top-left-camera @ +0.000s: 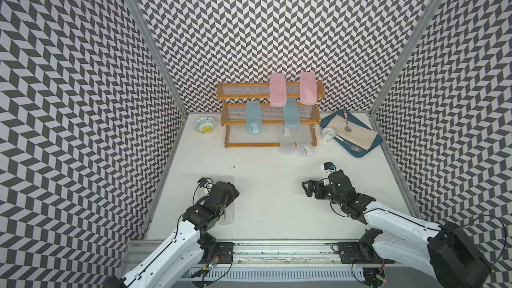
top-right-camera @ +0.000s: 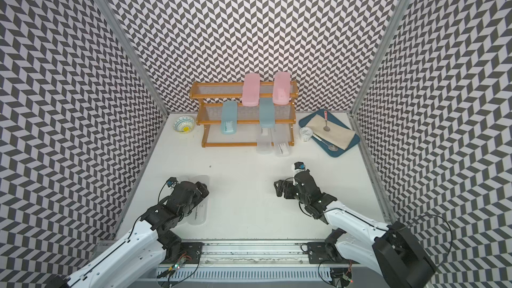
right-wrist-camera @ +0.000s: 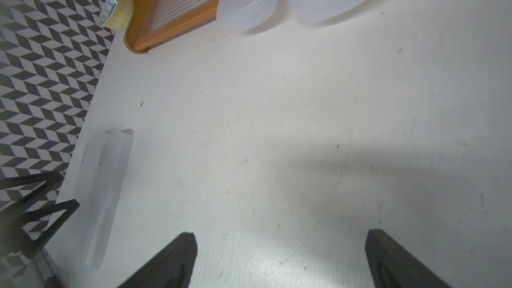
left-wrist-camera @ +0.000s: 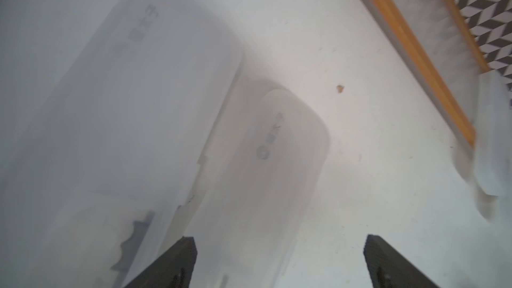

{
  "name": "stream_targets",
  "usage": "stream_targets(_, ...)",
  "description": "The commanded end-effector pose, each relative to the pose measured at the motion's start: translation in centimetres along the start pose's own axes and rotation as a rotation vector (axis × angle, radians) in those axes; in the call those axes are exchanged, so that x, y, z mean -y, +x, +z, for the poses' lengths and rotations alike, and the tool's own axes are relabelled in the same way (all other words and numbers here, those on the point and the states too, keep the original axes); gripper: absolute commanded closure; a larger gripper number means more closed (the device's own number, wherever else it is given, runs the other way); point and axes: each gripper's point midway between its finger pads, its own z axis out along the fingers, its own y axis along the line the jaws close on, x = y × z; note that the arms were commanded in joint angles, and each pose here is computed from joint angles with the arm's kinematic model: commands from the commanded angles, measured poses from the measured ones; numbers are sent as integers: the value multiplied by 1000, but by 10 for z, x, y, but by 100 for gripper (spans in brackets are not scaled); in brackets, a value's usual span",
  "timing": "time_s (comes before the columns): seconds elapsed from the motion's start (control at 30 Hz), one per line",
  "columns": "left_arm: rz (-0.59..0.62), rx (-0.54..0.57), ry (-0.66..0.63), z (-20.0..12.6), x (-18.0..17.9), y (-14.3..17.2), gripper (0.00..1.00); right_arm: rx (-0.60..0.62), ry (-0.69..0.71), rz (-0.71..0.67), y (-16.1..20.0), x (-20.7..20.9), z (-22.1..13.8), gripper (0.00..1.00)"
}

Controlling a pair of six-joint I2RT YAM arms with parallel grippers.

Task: Place the pencil cases on the shelf according to color
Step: Move the pencil case to the center of the board.

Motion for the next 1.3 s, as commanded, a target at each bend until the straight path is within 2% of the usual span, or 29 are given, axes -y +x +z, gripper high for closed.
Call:
stream_targets(0.0, -14, -69, 7, 6, -4, 16, 0, 8, -2, 7, 6, -2, 4, 0)
stream_targets(0.27, -17, -218, 142, 17, 30, 44, 1, -9, 22, 15, 12, 2, 8, 0)
stream_targets(0.5, 90, -219, 241, -5, 106, 49, 0, 2, 41, 13, 9, 3, 1, 0)
stream_targets(0.57, 110, -198, 228, -9, 115, 43, 0, 9, 41, 16, 8, 3, -1, 0)
stream_targets(0.67, 132, -126, 186, -18, 114, 23, 0, 12, 38, 19, 9, 4, -4, 0)
stream_targets(0.8, 133, -12, 142, -37, 95, -7, 0, 14, 26, 19, 9, 2, -5, 0)
stream_targets(0.9, 108, 29, 140, -44, 79, -18, 0, 8, 21, 17, 10, 1, -4, 0)
stream_targets(1.07, 92, -14, 144, -30, 63, -10, 0, -13, -31, -1, 13, -9, -1, 0)
stream_targets(1.17, 118, -56, 127, -15, 61, -2, 0, -33, -98, -38, 14, -26, 0, 0)
stream_targets(1.27, 161, -97, 110, 0, 64, 5, 0, -41, -107, -77, 13, -36, 2, 0)
